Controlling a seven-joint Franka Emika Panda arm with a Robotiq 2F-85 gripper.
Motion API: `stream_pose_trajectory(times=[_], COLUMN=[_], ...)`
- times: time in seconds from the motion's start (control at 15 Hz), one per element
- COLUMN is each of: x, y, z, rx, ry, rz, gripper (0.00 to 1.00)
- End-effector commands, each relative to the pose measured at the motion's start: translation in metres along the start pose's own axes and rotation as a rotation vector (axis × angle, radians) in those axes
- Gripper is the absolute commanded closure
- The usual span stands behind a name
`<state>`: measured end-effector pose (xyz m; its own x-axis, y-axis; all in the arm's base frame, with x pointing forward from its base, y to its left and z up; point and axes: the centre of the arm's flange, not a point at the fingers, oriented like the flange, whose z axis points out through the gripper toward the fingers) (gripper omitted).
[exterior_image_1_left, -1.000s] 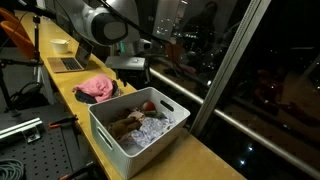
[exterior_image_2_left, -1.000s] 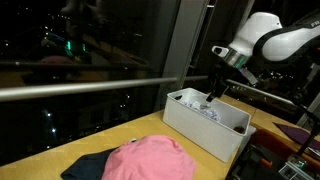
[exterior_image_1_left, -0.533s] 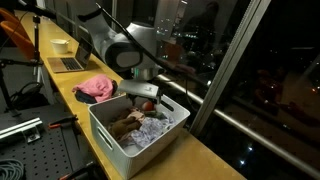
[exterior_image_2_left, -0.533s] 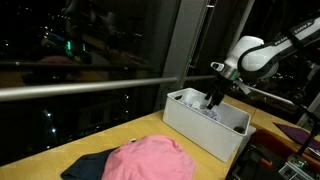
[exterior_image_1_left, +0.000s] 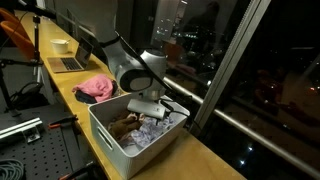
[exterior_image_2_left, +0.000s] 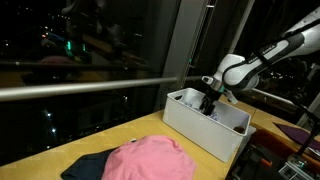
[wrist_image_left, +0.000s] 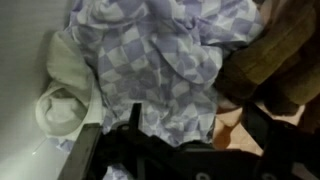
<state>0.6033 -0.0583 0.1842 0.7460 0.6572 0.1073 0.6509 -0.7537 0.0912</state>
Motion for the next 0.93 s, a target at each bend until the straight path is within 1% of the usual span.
stream_pose_trajectory(times=[0.0,0.27,0.47,0.6,0.67,0.73,0.8,0.87], x=[0.004,-0.014,-0.015,-0.011,-0.010,-0.011,-0.012,-0.013], y=[0.005,0.010,0.012,0.013,0.013,0.013,0.013,0.012], z=[0.033,0.072,0.091,0.093,0.089,0.087,0.084,0.081], rx=[0.014,0.042,0.053,0.048,0.042,0.039,0.038,0.036], ry=[-0.006,-0.009,-0.015,-0.014,-0.012,-0.009,-0.005,-0.003], rz=[-0.026,-0.003,0.006,0.002,0.003,0.004,0.010,0.013], gripper=[0.00,0.00,0.00,0.00,0.25,0.28,0.34,0.44])
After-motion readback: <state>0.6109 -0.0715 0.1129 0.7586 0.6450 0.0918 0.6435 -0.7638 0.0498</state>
